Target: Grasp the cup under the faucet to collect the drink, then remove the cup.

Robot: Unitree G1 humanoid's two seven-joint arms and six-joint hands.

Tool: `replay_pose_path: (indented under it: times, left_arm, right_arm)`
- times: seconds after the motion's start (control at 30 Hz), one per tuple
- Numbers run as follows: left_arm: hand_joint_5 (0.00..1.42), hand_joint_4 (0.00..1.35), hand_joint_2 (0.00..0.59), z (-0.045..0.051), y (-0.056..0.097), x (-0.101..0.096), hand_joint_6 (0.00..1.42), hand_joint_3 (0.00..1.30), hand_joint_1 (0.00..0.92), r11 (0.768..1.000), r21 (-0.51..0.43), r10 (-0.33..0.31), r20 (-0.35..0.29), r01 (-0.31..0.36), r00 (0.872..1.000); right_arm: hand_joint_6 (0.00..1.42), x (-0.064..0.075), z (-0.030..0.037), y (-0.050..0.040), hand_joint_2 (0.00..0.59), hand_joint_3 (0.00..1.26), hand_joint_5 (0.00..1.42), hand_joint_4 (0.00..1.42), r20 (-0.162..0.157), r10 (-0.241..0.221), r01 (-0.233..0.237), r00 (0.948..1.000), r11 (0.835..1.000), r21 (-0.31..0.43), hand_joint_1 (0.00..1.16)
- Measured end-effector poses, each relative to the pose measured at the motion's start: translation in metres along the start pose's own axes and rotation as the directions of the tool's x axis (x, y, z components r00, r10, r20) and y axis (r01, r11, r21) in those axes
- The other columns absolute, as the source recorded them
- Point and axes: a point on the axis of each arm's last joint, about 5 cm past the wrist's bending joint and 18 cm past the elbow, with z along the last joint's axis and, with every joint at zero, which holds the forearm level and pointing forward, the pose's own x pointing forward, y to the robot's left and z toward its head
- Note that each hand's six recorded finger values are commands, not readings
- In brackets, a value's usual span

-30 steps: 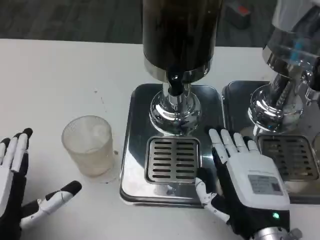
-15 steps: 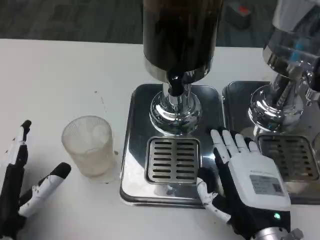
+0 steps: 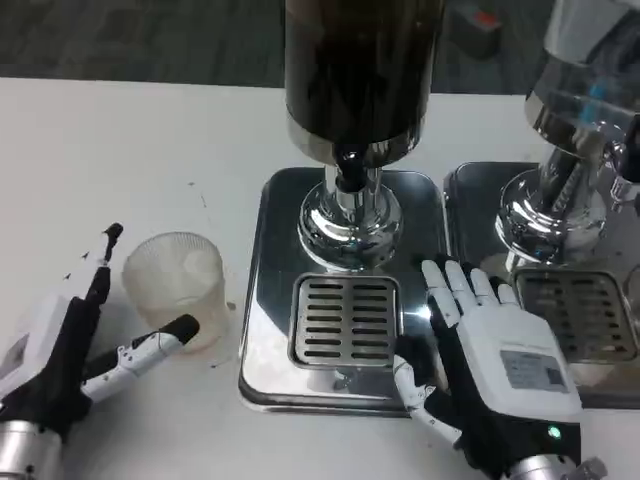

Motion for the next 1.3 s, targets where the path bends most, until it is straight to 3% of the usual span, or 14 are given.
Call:
replay_pose_path:
  times: [0.17, 0.4, 0.8, 1.0, 1.3]
  left_arm:
    - [0.03, 0.0, 0.023, 0.0008, 0.0, 0.006, 0.0, 0.0, 0.182, 1.0, 0.002, -0.012, 0.001, 0.012, 1.0]
    - [0.17, 0.0, 0.025, 0.0036, -0.006, 0.015, 0.18, 0.0, 0.186, 0.998, -0.019, -0.058, -0.003, 0.058, 0.998]
    - [0.26, 0.0, 0.037, 0.0062, -0.006, 0.019, 0.3, 0.0, 0.208, 0.998, -0.049, -0.047, 0.023, 0.048, 0.999]
    - [0.33, 0.09, 0.044, 0.007, -0.006, 0.021, 0.37, 0.05, 0.249, 0.998, -0.049, -0.048, 0.026, 0.049, 0.999]
    - [0.57, 0.35, 0.08, 0.0067, -0.005, 0.021, 0.6, 0.29, 0.367, 0.999, -0.039, -0.024, 0.028, 0.025, 0.999]
  right_arm:
    - [0.0, 0.0, 0.0006, 0.0002, 0.562, 0.03, 0.0, 0.0, -0.003, 0.0, 0.0, 1.0, 1.0, 0.004, 0.31]
    - [0.01, -0.001, 0.002, 0.0015, 0.562, 0.03, 0.0, 0.0, -0.017, -0.001, 0.001, 0.9999, 1.0, 0.014, 0.31]
    - [0.03, -0.003, 0.0046, 0.0039, 0.558, 0.03, 0.0, 0.0, -0.04, 0.004, -0.003, 0.9992, 1.0, 0.031, 0.31]
    - [0.03, -0.003, 0.0047, 0.004, 0.554, 0.03, 0.0, 0.0, -0.043, 0.004, -0.002, 0.9991, 0.999, 0.032, 0.31]
    - [0.04, -0.004, 0.0045, 0.004, 0.553, 0.03, 0.0, 0.0, -0.044, 0.003, -0.002, 0.999, 0.999, 0.033, 0.31]
